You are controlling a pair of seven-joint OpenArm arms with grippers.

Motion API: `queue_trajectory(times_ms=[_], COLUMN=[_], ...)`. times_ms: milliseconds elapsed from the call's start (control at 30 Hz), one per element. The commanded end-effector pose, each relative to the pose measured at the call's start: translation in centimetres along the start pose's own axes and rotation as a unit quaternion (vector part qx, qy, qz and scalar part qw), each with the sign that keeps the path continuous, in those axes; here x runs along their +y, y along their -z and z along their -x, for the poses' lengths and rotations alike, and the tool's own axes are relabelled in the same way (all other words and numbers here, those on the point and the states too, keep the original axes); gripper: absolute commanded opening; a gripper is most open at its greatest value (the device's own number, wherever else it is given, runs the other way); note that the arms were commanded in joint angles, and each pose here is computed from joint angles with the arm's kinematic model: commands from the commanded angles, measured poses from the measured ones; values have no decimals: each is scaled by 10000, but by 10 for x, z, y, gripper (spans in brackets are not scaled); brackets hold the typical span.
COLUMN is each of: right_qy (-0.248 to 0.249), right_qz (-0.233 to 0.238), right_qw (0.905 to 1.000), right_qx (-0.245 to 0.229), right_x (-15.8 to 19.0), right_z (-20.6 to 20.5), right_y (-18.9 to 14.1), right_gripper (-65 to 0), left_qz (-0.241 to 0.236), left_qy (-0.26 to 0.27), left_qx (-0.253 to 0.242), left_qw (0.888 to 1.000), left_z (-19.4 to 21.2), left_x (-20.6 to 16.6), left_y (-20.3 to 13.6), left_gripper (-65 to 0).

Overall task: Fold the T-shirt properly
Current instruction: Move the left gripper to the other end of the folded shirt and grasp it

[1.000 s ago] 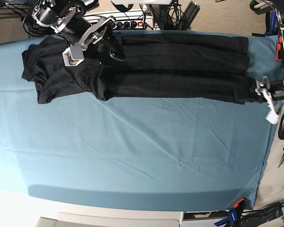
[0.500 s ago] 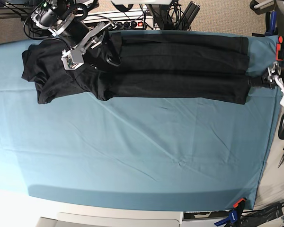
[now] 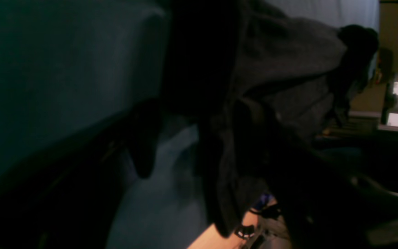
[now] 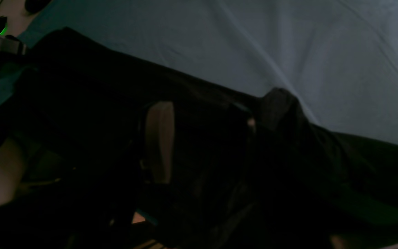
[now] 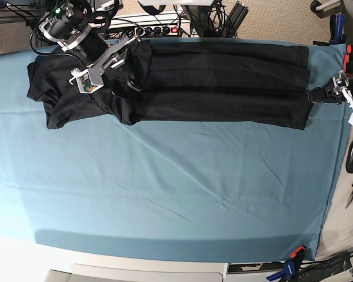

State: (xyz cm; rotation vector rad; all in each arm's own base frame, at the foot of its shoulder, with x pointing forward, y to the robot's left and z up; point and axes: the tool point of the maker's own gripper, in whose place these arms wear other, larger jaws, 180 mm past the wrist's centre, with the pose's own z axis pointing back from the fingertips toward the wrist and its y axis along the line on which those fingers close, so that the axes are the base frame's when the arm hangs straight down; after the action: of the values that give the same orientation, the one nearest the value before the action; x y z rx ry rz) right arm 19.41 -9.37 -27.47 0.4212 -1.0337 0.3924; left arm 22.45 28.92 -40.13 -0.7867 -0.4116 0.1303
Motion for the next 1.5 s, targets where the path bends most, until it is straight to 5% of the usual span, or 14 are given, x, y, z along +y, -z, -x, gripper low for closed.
queue_trajectory(times_ms=[0, 467, 700, 1467], right_qy=[-52, -212, -211, -210], right_qz=[-54, 99, 99, 98], right_qw=[9996, 9995, 9995, 9995], right_qx=[-267, -207, -209, -230], right_x=[3, -2, -2, -2], right_z=[-13, -11, -11, -12], right_y=[-2, -2, -2, -2], right_gripper=[-388, -388, -388, -388], left_qz=[-209, -138, -33, 480], left_qy=[11, -173, 205, 329], left_qx=[423, 790, 877, 485], left_qw=[9989, 9966, 9959, 9971], left_z=[18, 52, 53, 43], left_x=[8, 9, -5, -35], left_y=[-2, 4, 6, 40], left_gripper=[-298, -298, -298, -298])
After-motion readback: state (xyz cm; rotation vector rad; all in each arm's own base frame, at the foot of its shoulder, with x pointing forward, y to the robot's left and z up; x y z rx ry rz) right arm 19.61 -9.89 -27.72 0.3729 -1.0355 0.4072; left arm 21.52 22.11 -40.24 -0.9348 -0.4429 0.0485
